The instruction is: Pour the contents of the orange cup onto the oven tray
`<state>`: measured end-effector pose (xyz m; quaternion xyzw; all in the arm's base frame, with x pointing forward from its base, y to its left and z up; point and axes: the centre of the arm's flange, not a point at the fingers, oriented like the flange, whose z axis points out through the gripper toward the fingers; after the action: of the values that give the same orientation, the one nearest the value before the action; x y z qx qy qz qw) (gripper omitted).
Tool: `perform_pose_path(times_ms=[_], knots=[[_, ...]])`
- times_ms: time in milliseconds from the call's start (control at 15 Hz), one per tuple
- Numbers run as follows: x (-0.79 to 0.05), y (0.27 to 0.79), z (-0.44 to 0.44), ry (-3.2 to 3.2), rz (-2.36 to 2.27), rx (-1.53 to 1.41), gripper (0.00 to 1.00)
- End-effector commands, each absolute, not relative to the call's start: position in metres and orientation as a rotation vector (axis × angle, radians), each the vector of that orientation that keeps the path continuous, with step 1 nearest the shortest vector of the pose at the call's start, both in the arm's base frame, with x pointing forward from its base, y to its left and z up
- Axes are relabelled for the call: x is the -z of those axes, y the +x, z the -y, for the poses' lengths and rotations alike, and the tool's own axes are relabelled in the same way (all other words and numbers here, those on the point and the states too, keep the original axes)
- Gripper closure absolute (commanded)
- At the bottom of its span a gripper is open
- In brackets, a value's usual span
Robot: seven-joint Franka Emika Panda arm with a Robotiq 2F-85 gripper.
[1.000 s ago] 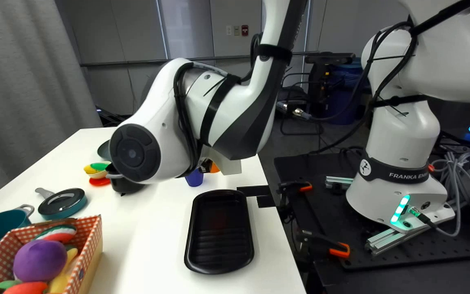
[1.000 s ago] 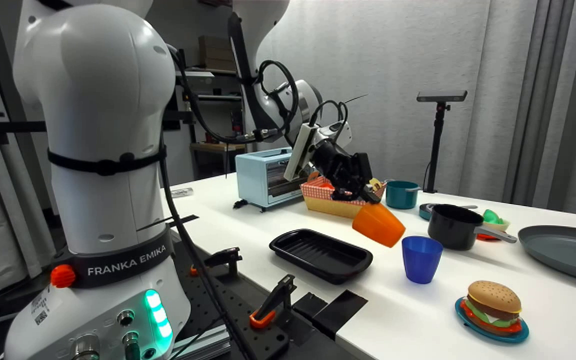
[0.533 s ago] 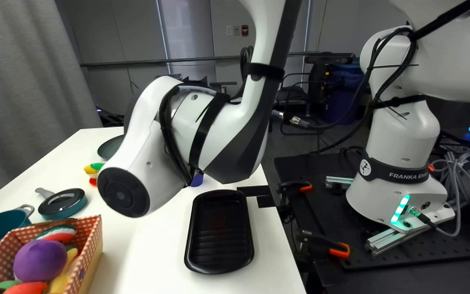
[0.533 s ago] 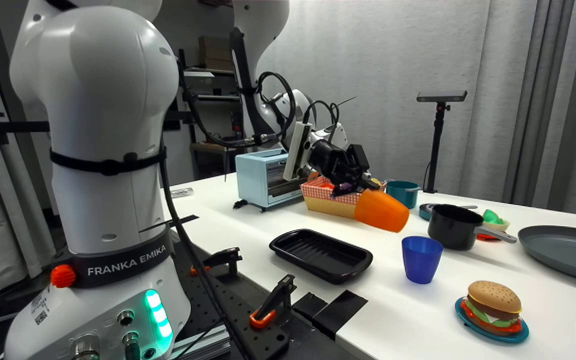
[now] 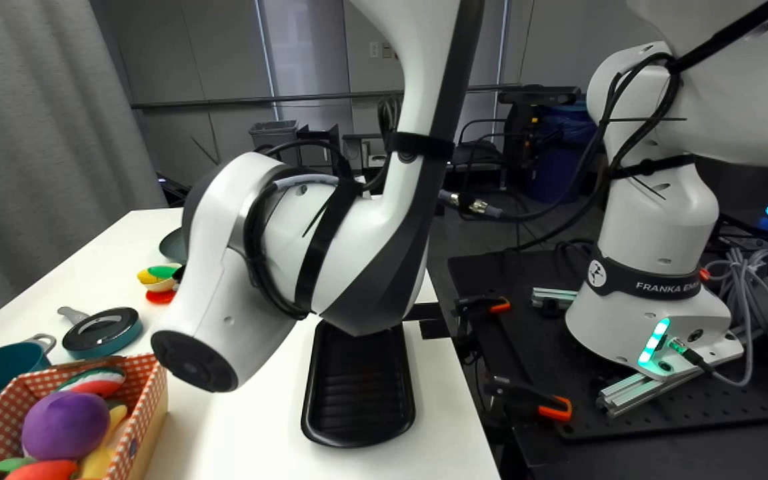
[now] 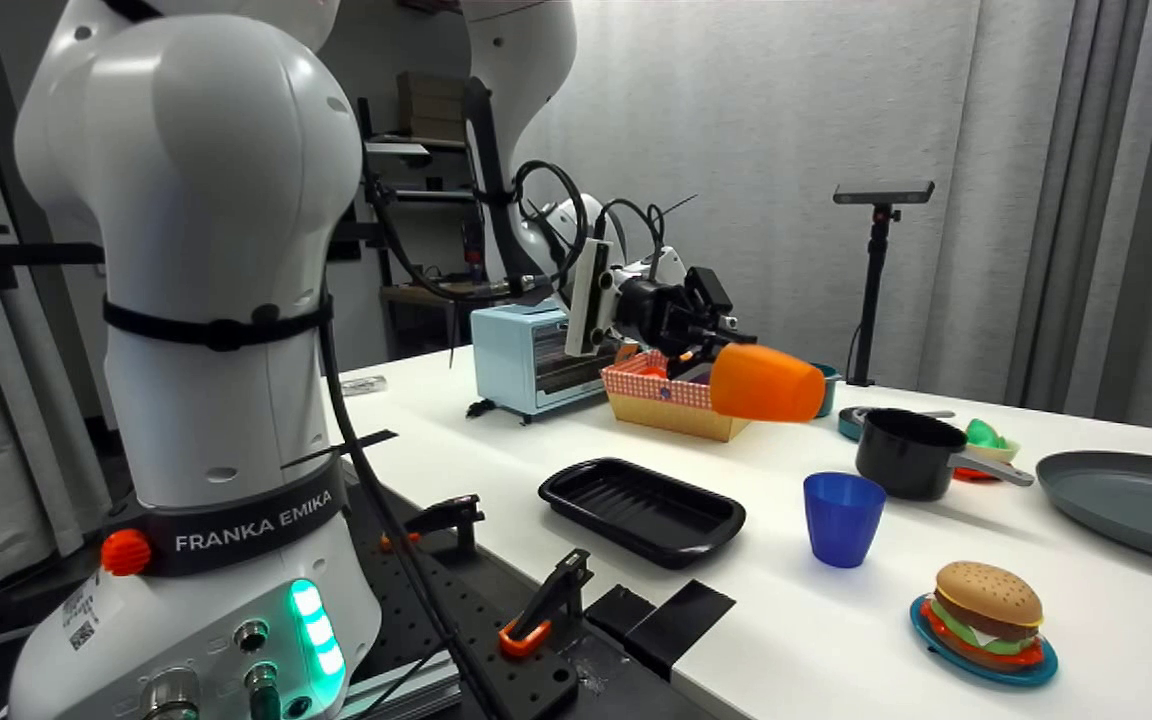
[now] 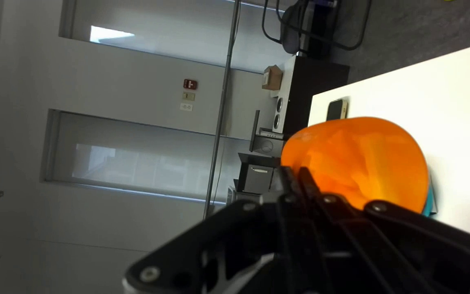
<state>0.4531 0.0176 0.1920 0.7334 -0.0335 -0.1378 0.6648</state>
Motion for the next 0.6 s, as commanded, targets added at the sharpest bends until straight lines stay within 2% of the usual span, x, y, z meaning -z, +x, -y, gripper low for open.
perform_pose_path(times_ms=[0, 533], knots=[[-0.1909, 0.4625, -0.0214, 1.579, 0.049, 0.303, 0.99], [-0.1892, 0.4675, -0.0211, 1.526, 0.015, 0.274, 0.99]])
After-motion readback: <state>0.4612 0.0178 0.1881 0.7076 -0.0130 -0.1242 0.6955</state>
